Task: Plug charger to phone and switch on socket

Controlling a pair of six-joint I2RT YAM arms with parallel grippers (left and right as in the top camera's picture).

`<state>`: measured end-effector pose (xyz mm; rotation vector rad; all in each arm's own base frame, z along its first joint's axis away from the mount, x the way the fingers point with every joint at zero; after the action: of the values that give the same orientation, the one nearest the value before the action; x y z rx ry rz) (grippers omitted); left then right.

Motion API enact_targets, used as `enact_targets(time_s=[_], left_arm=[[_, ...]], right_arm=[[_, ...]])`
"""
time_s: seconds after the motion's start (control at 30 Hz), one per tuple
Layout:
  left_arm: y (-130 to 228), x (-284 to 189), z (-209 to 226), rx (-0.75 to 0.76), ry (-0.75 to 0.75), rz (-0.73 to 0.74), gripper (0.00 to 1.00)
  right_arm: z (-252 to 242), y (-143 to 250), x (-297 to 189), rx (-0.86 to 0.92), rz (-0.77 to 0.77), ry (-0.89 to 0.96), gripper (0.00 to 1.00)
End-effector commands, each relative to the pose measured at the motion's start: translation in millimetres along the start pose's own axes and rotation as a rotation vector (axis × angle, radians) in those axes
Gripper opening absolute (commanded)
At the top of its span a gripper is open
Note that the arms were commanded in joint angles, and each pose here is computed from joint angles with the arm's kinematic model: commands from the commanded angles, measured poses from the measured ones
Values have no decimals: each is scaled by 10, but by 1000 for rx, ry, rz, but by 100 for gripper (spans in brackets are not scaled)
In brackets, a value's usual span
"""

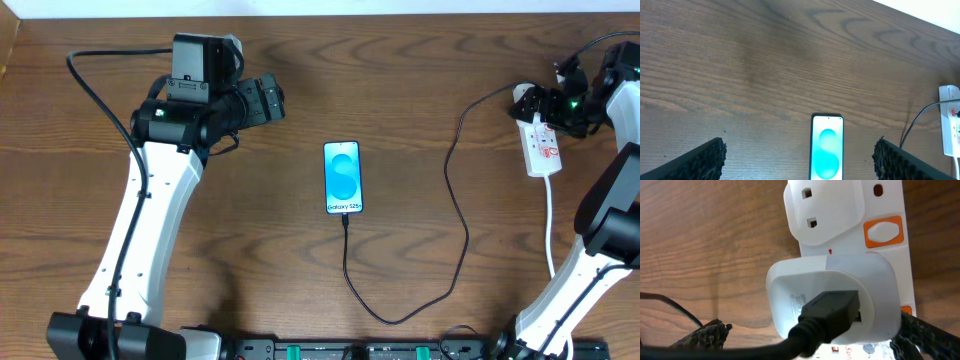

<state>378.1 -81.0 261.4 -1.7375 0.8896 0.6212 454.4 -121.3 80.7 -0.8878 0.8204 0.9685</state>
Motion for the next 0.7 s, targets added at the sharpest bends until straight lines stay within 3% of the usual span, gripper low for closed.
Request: enact_targets(time_s=[0.0,0.67], left_arm=[[-26,-15,18,7,-9,-10,94],[-26,-15,18,7,-9,-10,94]], right_arm=[[199,186,195,4,61,-121,99],[268,261,213,16,93,-153,99]])
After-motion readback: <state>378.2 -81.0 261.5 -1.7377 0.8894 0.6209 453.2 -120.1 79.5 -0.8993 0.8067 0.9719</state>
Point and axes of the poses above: each gripper's point midway between its finger pads, its own x axis out along the fingers, its own z axis along the line the jaws close on, y = z × x, the point moved 4 cm from there along -x, back along the fingers, and after that the axes turned 4 degrees about x, right-handed, at the moved point
